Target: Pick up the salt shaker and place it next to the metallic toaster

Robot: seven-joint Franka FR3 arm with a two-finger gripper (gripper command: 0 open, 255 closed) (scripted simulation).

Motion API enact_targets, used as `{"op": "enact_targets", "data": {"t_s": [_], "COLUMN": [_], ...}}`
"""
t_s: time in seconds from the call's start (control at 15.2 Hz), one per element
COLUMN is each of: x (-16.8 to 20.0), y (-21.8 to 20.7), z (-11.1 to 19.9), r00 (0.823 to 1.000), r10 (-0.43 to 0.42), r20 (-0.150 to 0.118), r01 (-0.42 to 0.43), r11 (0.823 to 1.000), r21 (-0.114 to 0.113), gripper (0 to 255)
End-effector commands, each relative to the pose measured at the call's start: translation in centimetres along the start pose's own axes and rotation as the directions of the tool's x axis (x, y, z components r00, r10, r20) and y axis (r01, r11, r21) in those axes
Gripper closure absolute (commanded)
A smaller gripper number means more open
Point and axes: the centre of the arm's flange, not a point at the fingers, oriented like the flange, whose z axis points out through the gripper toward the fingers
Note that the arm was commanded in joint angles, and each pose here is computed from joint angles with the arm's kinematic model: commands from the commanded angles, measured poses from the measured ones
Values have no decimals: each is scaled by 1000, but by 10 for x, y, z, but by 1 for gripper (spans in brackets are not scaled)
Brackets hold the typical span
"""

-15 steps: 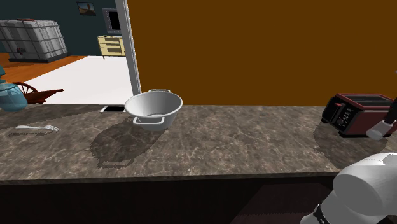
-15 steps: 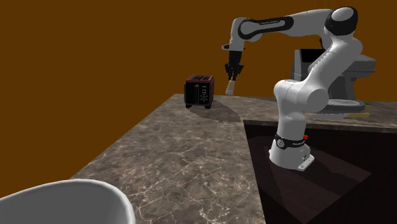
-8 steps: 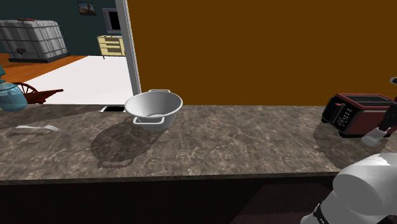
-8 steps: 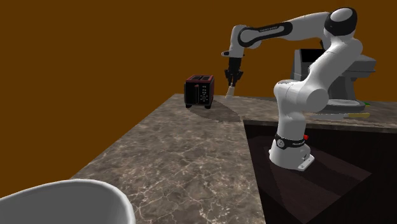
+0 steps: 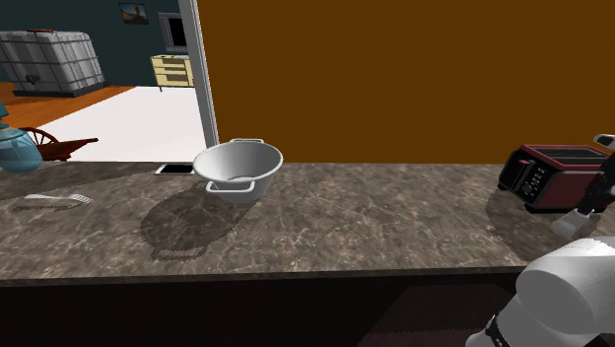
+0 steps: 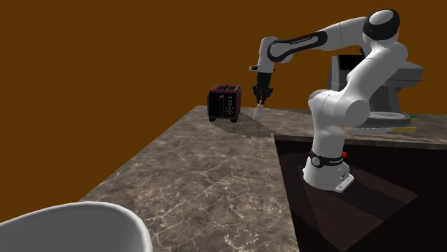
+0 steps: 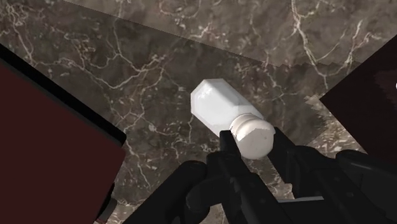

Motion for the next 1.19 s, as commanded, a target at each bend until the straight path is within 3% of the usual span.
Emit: {"op": "enact_targets", "data": {"t_s": [0.0,0.4,0.86,0.92,1.12], "x": [-1,-4,-4,-4,-4], "y": [0,0,0,0,0], "z": [11,39,39,39,39], "r00": [1000,1000,1000,1000,1000], "r10": [0,0,0,0,0], "r20": [0,0,0,0,0], "r01": [0,0,0,0,0], "r11": [1000,1000,1000,1000,1000], "r21": [0,0,0,0,0], "gripper": [255,255,255,0,0]}}
